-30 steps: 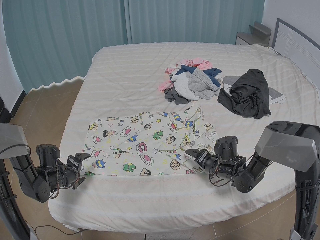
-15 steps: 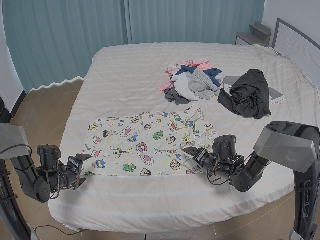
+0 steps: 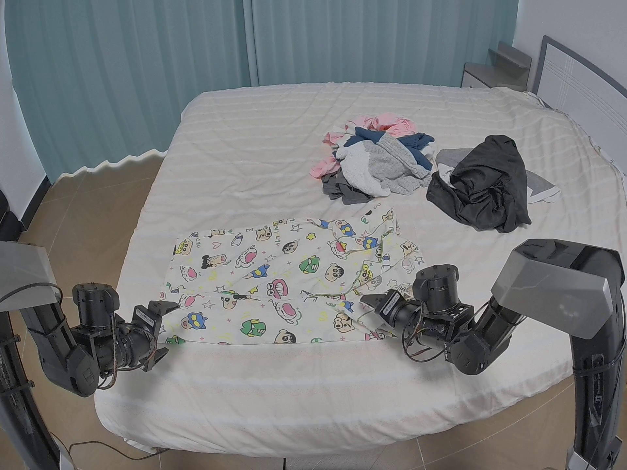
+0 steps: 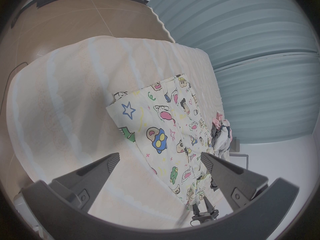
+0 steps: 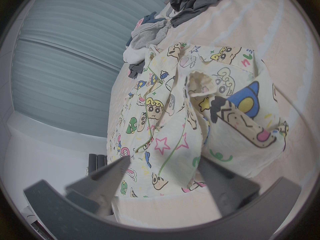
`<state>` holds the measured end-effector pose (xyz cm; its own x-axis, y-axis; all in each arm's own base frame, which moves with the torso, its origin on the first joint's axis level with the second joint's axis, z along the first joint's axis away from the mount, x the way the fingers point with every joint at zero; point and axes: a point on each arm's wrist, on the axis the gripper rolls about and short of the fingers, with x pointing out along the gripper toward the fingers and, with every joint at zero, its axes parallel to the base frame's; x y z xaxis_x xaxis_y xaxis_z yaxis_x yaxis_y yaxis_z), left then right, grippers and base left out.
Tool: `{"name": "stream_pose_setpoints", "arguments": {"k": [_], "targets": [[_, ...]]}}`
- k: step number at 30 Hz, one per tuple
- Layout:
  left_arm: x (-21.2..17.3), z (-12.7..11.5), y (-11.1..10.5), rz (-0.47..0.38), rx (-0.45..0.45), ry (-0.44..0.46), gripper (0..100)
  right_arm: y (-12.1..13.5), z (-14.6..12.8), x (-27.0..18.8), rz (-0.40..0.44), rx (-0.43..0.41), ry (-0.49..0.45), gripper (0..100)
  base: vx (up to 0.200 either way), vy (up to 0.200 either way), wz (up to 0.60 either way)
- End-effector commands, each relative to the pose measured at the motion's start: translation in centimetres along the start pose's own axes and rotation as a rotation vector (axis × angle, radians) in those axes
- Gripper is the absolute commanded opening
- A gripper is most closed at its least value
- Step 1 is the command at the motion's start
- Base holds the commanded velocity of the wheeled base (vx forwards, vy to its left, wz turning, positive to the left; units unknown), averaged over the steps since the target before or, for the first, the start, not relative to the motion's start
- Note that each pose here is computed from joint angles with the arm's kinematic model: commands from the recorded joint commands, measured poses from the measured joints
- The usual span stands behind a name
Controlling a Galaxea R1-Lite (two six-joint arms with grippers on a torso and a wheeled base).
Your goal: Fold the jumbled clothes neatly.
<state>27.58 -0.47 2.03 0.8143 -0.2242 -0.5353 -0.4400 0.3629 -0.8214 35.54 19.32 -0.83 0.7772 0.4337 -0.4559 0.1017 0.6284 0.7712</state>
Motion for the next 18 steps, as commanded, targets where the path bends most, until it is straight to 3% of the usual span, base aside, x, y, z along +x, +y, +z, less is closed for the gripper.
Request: {"name": "stream_pose_setpoints", "arguments": {"k": [1, 18], "targets": [[0.0, 0.0, 0.0, 0.001, -0.001, 0.0, 100, 0.1, -0.2, -0.2, 0.0, -0.002, 0.005, 0, 0.0, 0.0, 0.0], [0.0, 0.0, 0.0, 0.0, 0.0, -0.001, 100, 3.2, -1.6, -1.9, 0.038, -0.037, 0.054, 0, 0.0, 0.0, 0.0]]}}
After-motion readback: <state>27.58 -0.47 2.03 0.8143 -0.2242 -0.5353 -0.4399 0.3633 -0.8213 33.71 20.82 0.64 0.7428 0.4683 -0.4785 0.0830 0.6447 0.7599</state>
